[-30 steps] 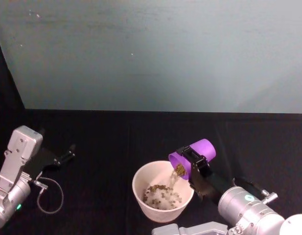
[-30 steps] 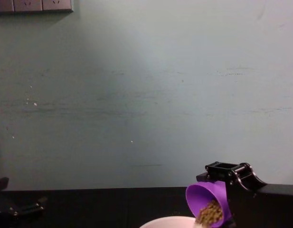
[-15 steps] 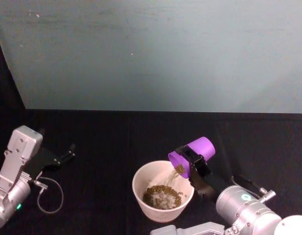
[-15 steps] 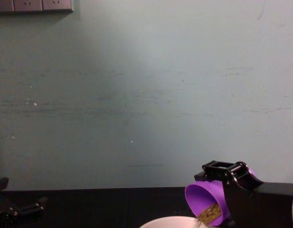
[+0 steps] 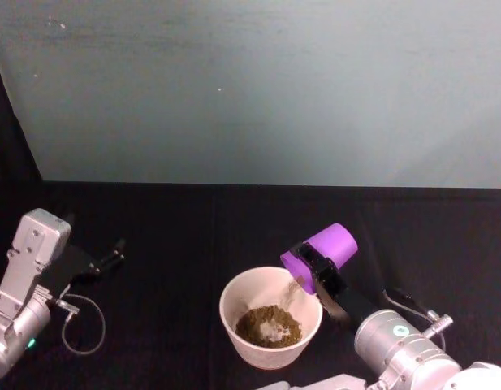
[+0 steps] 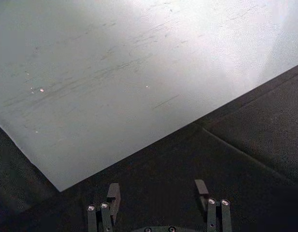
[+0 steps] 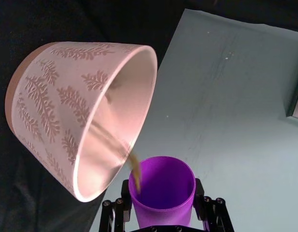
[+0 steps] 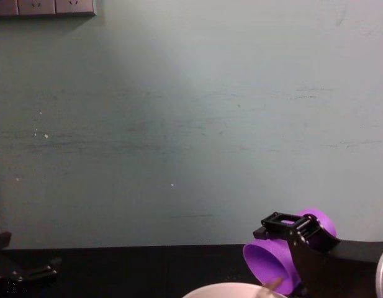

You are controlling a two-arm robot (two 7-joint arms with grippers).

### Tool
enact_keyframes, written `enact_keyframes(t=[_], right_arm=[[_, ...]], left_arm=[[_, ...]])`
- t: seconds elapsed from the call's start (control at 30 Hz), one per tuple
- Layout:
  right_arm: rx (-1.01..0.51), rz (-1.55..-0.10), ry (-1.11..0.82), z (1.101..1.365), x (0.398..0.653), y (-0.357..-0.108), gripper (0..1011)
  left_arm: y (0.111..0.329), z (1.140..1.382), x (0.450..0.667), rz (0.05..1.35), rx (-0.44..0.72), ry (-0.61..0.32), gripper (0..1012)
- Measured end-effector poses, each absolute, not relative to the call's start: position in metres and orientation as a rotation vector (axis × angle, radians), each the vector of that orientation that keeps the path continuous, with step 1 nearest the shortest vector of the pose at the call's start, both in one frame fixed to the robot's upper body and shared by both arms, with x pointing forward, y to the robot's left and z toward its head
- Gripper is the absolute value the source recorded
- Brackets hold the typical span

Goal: Pick up the cup and pour the mung beans from the cup into the bowl.

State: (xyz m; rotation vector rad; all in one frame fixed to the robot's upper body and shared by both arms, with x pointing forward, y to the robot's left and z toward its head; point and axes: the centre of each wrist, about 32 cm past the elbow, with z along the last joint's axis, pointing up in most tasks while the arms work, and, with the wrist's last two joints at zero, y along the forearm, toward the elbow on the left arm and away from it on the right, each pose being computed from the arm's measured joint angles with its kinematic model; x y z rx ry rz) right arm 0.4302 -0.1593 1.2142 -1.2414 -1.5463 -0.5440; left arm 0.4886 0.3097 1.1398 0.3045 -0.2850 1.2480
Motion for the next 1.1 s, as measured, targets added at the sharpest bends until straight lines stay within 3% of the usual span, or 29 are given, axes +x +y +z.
enact_keyframes(t=[0.73,0.93,1.1], right_arm=[[-1.253,-0.544,-1.571,1.214,0.428,-0.162,743],[-1.149,-0.621,-1.47,1.22,0.429,-0.175,744],[-0.964,-0.71,-1.289,1.228,0.432,-0.198,744]], left_arm=[[0.31,1.14,0.489,1.248,0.305,-0.285,1003],[0.31,1.14,0.489,1.248,0.305,-0.285,1003],[0.31,1.14,0.489,1.248,0.304,-0.285,1004]])
